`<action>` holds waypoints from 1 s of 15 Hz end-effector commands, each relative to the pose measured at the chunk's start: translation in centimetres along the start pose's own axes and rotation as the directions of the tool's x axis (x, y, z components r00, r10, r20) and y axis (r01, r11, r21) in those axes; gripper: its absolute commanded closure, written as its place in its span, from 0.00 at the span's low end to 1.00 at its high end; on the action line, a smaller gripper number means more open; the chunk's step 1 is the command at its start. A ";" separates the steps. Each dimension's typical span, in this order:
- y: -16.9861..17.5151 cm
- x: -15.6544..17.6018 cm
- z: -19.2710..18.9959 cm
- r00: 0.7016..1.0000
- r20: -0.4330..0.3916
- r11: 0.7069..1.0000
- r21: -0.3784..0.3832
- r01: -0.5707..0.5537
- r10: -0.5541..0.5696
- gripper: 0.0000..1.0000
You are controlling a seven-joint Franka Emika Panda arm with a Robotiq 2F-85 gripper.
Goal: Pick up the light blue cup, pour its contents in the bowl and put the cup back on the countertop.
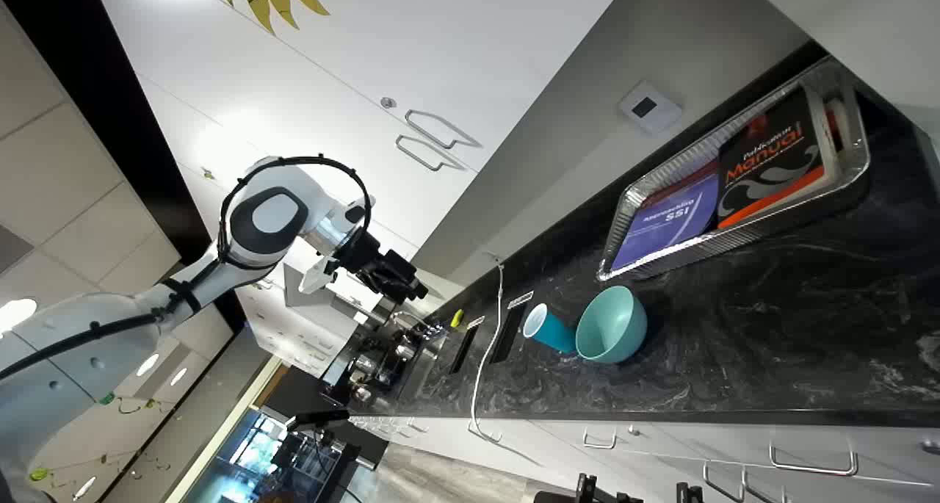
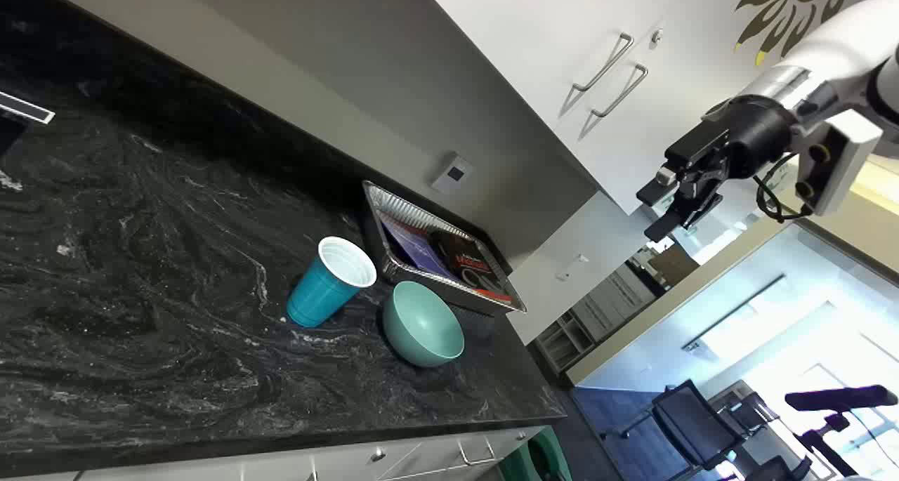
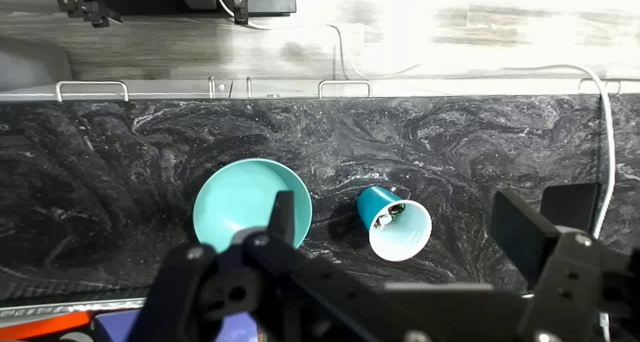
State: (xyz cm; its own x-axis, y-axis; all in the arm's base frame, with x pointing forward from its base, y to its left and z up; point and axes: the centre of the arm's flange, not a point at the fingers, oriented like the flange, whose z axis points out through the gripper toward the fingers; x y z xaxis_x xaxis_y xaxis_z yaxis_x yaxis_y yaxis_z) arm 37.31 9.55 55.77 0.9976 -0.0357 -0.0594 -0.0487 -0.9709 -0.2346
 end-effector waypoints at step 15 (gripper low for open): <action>-2.7 4.6 5.9 0.994 -0.101 0.999 0.017 -0.034 0.036 0.00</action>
State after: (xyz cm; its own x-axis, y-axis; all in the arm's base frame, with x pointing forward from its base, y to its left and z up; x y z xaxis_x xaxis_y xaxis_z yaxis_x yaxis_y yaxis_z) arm 39.28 11.33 53.27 0.9988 -0.0489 -0.0065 -0.0491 -0.9694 -0.2405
